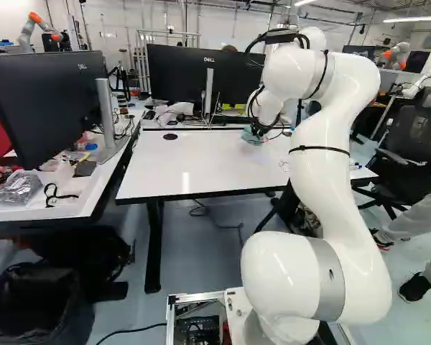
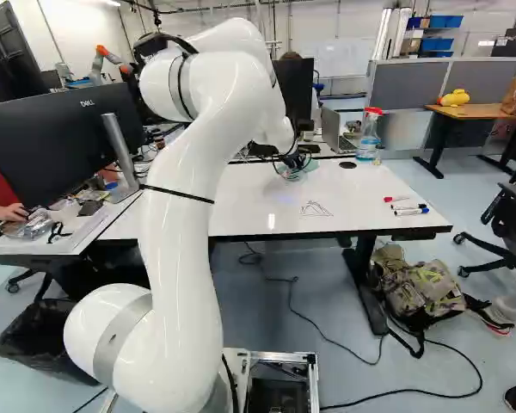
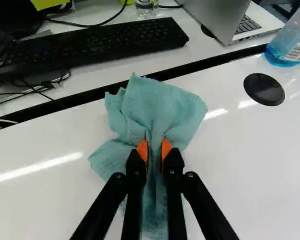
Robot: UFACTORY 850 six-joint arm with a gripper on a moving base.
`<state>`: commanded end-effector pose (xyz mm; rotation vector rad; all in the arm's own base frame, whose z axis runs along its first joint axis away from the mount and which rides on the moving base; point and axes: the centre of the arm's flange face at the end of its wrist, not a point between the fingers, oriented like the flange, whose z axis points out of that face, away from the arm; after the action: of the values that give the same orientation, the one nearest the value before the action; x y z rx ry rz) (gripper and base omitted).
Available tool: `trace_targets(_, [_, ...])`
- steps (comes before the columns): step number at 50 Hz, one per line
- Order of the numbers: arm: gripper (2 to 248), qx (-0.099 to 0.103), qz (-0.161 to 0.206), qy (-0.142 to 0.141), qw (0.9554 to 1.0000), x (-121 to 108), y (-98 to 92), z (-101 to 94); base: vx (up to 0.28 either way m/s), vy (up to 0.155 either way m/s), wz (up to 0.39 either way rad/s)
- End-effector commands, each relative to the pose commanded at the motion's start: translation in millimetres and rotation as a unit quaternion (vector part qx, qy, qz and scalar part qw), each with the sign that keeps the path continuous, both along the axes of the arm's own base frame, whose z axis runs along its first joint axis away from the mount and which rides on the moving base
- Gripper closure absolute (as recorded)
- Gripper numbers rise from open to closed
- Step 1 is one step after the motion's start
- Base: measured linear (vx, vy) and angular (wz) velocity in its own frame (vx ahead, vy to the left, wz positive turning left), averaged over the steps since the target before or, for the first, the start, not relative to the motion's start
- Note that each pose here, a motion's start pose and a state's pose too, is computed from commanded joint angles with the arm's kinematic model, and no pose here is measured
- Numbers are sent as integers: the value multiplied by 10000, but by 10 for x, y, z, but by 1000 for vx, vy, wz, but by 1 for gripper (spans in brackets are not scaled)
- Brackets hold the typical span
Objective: Clean the table with the green towel
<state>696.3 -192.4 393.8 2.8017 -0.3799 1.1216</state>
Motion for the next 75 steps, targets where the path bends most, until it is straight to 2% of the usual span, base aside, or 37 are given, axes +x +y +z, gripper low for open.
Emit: trace_targets(75, [199, 100, 659, 484, 9966, -961, 1093, 126, 0, 0, 0])
